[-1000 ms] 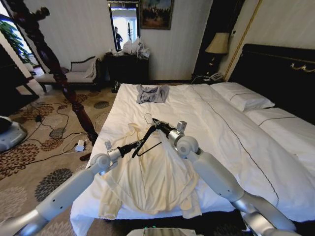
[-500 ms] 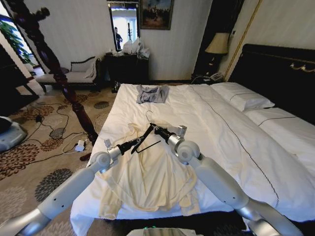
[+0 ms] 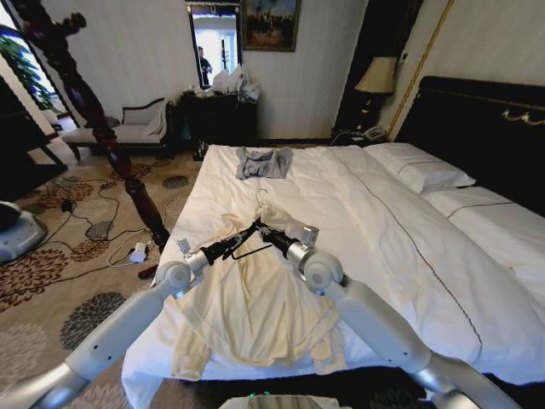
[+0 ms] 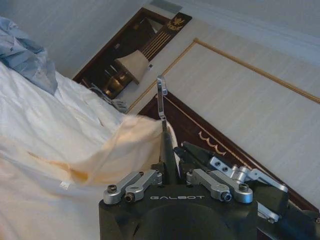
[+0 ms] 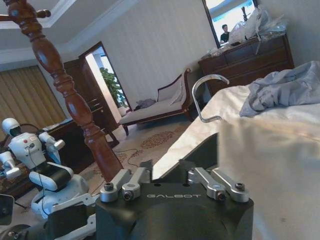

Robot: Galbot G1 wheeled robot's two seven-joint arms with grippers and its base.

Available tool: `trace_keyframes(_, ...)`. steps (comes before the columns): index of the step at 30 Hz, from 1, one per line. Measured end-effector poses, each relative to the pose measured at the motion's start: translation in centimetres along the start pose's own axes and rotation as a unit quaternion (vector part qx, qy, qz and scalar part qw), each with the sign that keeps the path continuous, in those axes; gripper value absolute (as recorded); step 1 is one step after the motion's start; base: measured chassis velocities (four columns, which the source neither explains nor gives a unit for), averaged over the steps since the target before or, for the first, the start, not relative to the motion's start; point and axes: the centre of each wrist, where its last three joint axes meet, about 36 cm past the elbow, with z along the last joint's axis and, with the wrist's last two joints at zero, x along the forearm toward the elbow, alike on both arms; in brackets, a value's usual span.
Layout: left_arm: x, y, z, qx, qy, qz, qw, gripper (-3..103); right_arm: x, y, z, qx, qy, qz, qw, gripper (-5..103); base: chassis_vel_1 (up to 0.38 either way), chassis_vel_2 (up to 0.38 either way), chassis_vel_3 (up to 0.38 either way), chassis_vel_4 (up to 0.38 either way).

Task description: Pick up the clothes from the bed and hang them on the clothes hanger.

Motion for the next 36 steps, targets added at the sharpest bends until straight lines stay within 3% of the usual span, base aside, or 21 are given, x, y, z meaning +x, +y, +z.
trace_keyframes(1,0.0,0.0,0.1,0.000,-0.001,0.002,1.0000,15,0.1,0.0,-0.1,0.001,0.000,-0.001,1.000,31,0.000,0.000,0.000,0.000)
trace_keyframes(2,0.0,0.0,0.3,-0.001,-0.003,0.005,1.0000,15,0.3,0.1,-0.2,0.002,0.001,-0.003,1.000,42,0.000,0.000,0.000,0.000)
trace_keyframes(4,-0.1,0.0,0.4,-0.002,-0.003,0.006,1.0000,15,0.4,0.1,-0.3,0.003,0.001,-0.004,1.000,42,0.000,0.000,0.000,0.000)
trace_keyframes(7,-0.3,0.1,0.6,-0.001,-0.007,0.012,0.9999,15,1.2,0.0,-0.8,0.004,-0.002,-0.001,1.000,59,0.000,0.000,0.000,0.000)
trace_keyframes(11,-0.5,0.2,0.7,-0.001,-0.010,0.015,0.9998,14,2.4,-0.5,-1.8,0.007,-0.015,0.010,1.000,70,0.000,0.000,0.000,0.000)
trace_keyframes(13,-0.5,0.2,0.8,0.000,-0.010,0.017,0.9998,8,4.0,-1.9,-3.1,0.016,-0.034,0.033,0.999,80,0.000,0.000,0.000,0.000)
trace_keyframes(16,-0.5,0.2,0.9,-0.001,-0.010,0.018,0.9998,3,5.1,-3.0,-3.9,0.021,-0.044,0.050,0.998,86,0.000,0.000,0.000,0.000)
trace_keyframes(17,-0.5,0.2,0.9,-0.001,-0.009,0.019,0.9998,1,6.2,-4.2,-4.6,0.024,-0.051,0.066,0.996,96,0.000,0.000,0.000,0.000)
trace_keyframes(19,-0.6,0.2,1.0,-0.001,-0.010,0.019,0.9998,0,6.7,-5.1,-5.0,0.030,-0.053,0.076,0.995,96,0.000,0.000,0.000,0.000)
trace_keyframes(23,-0.6,0.4,1.1,-0.002,-0.009,0.018,0.9998,0,8.5,-9.3,-4.5,0.079,-0.045,0.124,0.988,100,0.000,0.000,0.000,0.000)
trace_keyframes(30,0.5,0.1,1.9,-0.006,-0.001,0.008,1.0000,0,9.7,-10.7,-2.5,0.084,-0.030,0.148,0.985,100,0.000,0.000,0.000,0.000)
trace_keyframes(36,3.3,0.1,4.4,0.001,0.026,-0.062,0.9977,0,10.0,-11.4,-0.6,0.099,-0.018,0.159,0.982,100,0.000,0.000,0.000,0.000)
